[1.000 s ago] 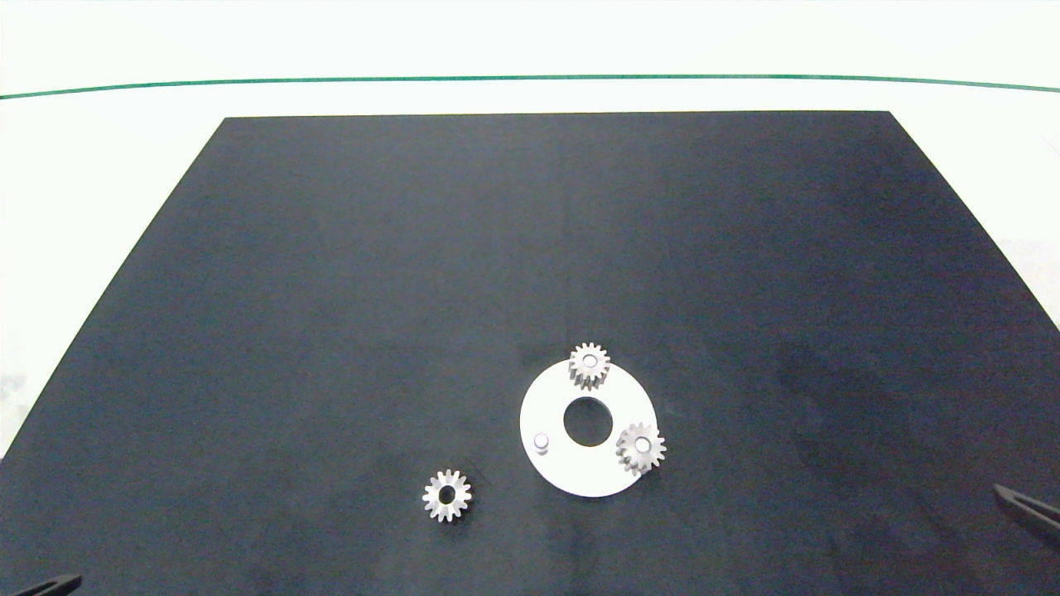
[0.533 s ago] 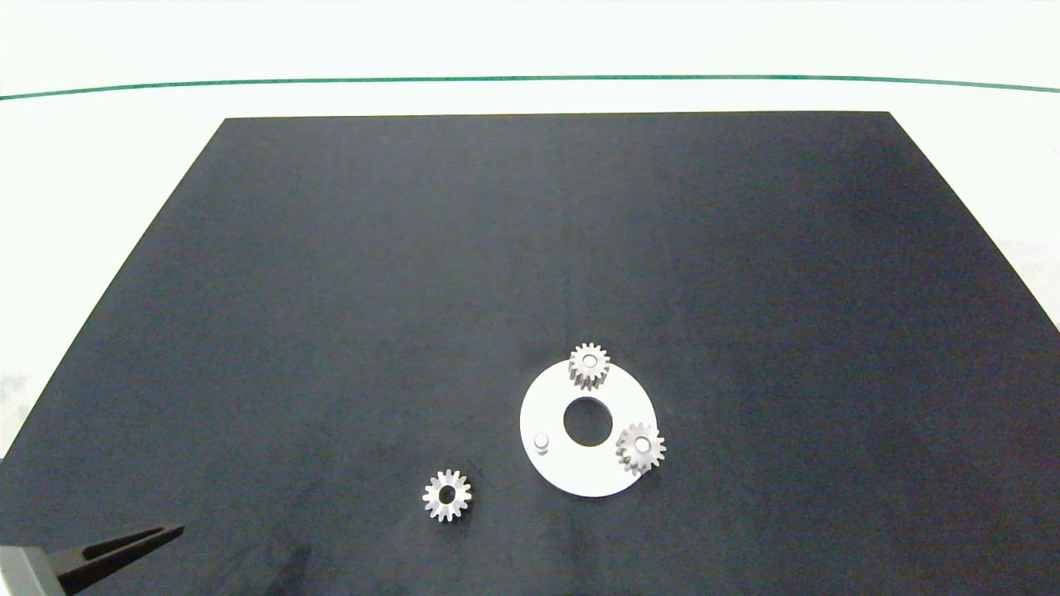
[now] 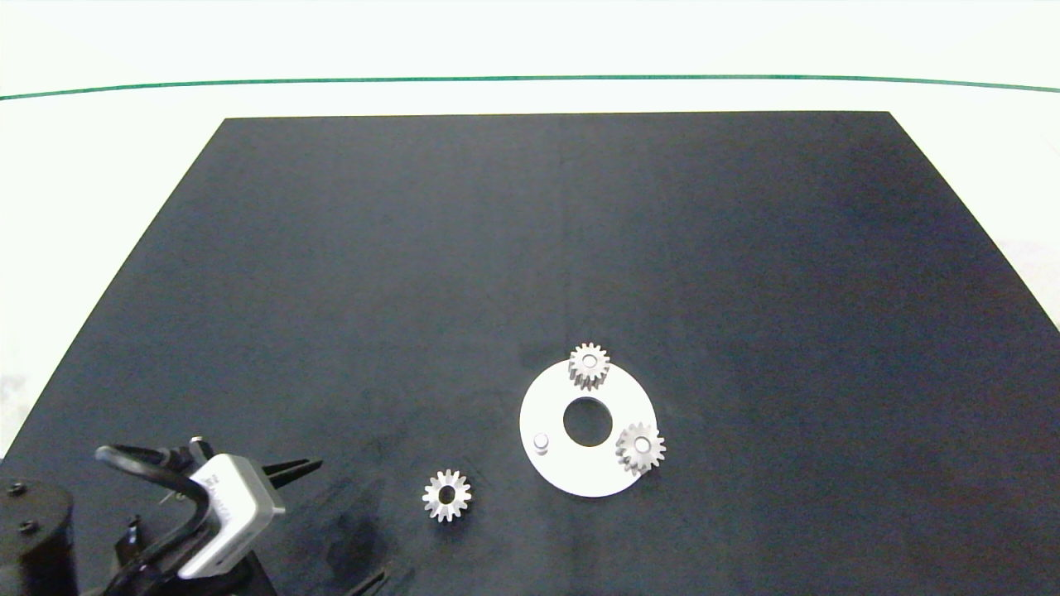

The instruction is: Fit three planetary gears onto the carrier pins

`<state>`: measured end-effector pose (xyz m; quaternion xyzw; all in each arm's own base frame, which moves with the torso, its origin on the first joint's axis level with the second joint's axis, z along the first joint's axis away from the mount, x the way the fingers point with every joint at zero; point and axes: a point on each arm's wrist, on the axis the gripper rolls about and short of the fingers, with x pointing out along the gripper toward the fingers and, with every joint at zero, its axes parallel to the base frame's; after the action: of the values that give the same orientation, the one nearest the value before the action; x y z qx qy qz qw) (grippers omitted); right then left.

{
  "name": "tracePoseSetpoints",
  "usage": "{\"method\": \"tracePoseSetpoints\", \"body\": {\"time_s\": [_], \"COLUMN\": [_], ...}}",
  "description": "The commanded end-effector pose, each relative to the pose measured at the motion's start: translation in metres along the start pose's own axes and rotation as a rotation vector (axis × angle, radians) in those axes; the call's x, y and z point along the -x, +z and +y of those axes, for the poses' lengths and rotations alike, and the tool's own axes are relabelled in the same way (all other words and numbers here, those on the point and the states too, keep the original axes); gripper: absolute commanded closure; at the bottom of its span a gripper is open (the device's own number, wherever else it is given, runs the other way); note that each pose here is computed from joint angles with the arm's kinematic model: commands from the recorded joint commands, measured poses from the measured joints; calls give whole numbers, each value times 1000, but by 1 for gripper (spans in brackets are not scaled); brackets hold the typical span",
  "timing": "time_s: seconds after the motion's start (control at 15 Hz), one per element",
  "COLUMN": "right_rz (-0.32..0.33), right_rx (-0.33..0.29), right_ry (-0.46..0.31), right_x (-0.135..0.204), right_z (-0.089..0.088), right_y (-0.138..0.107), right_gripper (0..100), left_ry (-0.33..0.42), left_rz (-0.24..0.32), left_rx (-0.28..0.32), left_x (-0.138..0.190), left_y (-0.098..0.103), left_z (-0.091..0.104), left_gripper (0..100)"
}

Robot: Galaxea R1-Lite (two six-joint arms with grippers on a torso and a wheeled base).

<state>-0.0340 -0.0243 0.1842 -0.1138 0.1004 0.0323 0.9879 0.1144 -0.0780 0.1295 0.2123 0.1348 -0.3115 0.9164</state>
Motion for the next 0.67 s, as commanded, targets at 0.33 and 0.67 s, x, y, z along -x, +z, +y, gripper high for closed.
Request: {"method": "tracePoseSetpoints", "body": {"time_s": [0.33,0.67], "right_rz": [8,8], "right_rx": [0,-1], "right_ry": [-9,-11], "right_x": [0,0], "right_z": [2,2], "right_y": [-10,-13], "right_gripper": [0,0], "left_ry": [-41,-46], "left_rz": [76,30], "left_rx": [-23,-37], "left_x": [-35,-62], "left_y": [-3,0], "left_z": [-11,-21], "left_gripper": [0,0]}}
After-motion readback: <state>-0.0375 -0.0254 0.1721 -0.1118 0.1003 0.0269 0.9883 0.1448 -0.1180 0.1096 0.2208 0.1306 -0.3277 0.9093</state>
